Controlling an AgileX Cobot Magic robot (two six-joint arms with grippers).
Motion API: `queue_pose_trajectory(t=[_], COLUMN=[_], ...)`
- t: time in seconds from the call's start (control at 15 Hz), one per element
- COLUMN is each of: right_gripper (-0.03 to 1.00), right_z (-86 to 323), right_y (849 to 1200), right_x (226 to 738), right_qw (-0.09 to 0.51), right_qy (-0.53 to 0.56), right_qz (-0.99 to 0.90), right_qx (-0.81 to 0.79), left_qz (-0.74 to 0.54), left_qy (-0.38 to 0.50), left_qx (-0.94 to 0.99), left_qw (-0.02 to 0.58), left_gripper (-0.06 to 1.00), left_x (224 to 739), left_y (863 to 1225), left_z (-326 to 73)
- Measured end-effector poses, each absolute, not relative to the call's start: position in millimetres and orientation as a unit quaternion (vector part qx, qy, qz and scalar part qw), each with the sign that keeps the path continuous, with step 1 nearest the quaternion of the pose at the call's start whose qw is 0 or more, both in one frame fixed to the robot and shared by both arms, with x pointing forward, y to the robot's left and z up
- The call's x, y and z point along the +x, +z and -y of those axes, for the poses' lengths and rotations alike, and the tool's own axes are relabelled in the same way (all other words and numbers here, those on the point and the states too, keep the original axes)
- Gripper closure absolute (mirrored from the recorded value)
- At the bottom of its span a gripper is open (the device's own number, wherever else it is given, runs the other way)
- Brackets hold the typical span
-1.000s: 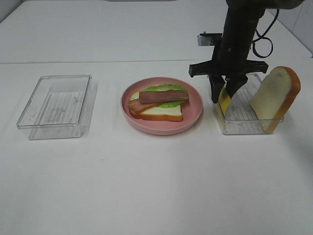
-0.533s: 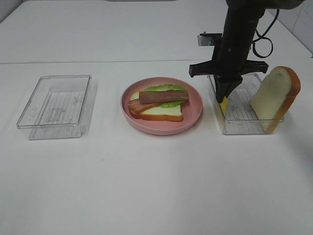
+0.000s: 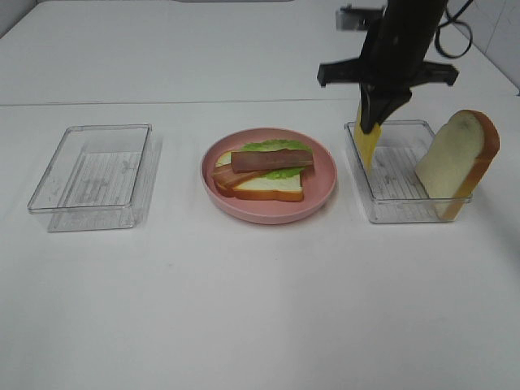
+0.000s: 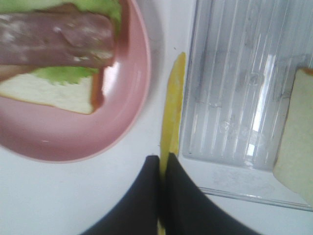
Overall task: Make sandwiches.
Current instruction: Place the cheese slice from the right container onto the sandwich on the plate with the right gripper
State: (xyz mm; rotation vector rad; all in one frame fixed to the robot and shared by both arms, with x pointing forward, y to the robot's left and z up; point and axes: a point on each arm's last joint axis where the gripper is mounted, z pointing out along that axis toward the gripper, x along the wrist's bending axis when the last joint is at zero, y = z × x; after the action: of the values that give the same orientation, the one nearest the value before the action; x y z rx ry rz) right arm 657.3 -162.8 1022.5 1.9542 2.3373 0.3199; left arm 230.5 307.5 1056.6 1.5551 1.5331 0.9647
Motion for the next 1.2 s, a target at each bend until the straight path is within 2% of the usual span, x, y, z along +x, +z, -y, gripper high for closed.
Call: queue_pose_trajectory(t=[0.07,0.13,0.2,0.27,0.33,0.47,0.53,0.8,1.2], right_gripper=[0.94,0.94,0.94,0.94,0.94,0.94,0.94,0.94,0.94], right_z=[156.6,152.8,142.9,128.0,120.1,111.3,105.8,101.2,102.7], right_y=[1055.4,1062.8,1069.6,1062.9,1052.5,1030.9,1006.9,960.4,923.4], right_x=[649.7,647.7,645.4,647.7,651.3,658.3,665.5,680.9,688.7], right_qw=[0.034,0.025,-0.012,-0.073,-0.109,-0.151,-0.178,-0.186,-0.173], right_qy=[0.179,0.205,0.252,0.298,0.315,0.325,0.324,0.319,0.295], right_qz=[-0.760,-0.761,-0.762,-0.763,-0.759,-0.753,-0.746,-0.729,-0.730], right_qx=[0.623,0.615,0.596,0.569,0.559,0.552,0.554,0.577,0.592], left_qz=[-0.597,-0.597,-0.597,-0.597,-0.597,-0.597,-0.597,-0.597,-0.597], left_qy=[0.376,0.376,0.376,0.376,0.376,0.376,0.376,0.376,0.376], left_qx=[0.606,0.606,0.606,0.606,0.606,0.606,0.606,0.606,0.606], left_qw=[0.368,0.368,0.368,0.368,0.368,0.368,0.368,0.368,0.368], left_gripper=[-0.03,-0.03,-0.03,-0.03,-0.03,-0.03,-0.03,-0.03,-0.03], left_x=[230.5,230.5,230.5,230.5,230.5,230.5,230.5,230.5,230.5], left_y=[1056.6,1056.6,1056.6,1056.6,1056.6,1056.6,1056.6,1056.6,1056.6], left_z=[-307.5,-307.5,-307.5,-307.5,-307.5,-307.5,-307.5,-307.5,-307.5])
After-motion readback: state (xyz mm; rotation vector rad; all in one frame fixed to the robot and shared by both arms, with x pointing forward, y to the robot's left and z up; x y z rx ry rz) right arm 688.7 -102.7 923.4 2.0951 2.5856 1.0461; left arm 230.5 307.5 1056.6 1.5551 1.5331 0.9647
